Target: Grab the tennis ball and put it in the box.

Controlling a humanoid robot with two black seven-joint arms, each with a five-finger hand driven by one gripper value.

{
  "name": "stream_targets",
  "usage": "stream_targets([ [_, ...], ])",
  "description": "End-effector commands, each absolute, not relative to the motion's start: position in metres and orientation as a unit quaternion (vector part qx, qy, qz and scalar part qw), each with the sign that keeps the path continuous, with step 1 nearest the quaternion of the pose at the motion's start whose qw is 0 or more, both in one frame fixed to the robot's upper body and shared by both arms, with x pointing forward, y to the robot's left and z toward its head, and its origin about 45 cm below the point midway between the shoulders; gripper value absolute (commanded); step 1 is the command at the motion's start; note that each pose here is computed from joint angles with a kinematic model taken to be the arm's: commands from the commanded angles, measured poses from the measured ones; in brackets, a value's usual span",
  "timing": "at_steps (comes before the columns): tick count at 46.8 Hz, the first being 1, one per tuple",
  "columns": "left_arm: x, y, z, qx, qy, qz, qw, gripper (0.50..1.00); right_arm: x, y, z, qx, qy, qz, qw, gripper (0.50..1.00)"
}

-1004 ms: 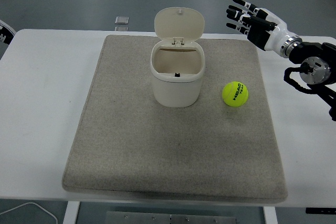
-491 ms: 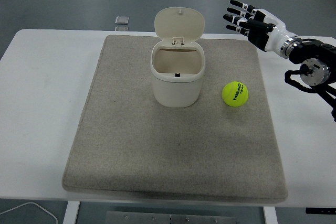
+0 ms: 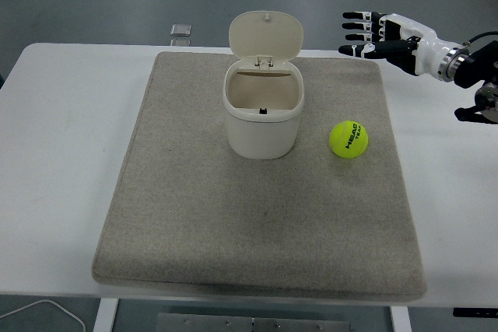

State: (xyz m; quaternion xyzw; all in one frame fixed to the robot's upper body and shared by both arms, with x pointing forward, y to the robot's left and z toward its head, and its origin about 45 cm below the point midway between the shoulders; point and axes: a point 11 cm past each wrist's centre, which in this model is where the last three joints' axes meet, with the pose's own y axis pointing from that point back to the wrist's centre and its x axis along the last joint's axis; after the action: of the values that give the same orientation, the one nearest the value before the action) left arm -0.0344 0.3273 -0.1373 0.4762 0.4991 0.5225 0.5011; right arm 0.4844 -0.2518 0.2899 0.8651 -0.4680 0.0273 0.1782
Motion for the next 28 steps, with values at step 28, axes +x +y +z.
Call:
stream_targets([
  [28,-0.034,0.327,-0.137,0.476,0.499,0.522,0.501,0.996,0.444,-0.283,0.294,0.851,-0.303,0.255,0.345,0.913],
])
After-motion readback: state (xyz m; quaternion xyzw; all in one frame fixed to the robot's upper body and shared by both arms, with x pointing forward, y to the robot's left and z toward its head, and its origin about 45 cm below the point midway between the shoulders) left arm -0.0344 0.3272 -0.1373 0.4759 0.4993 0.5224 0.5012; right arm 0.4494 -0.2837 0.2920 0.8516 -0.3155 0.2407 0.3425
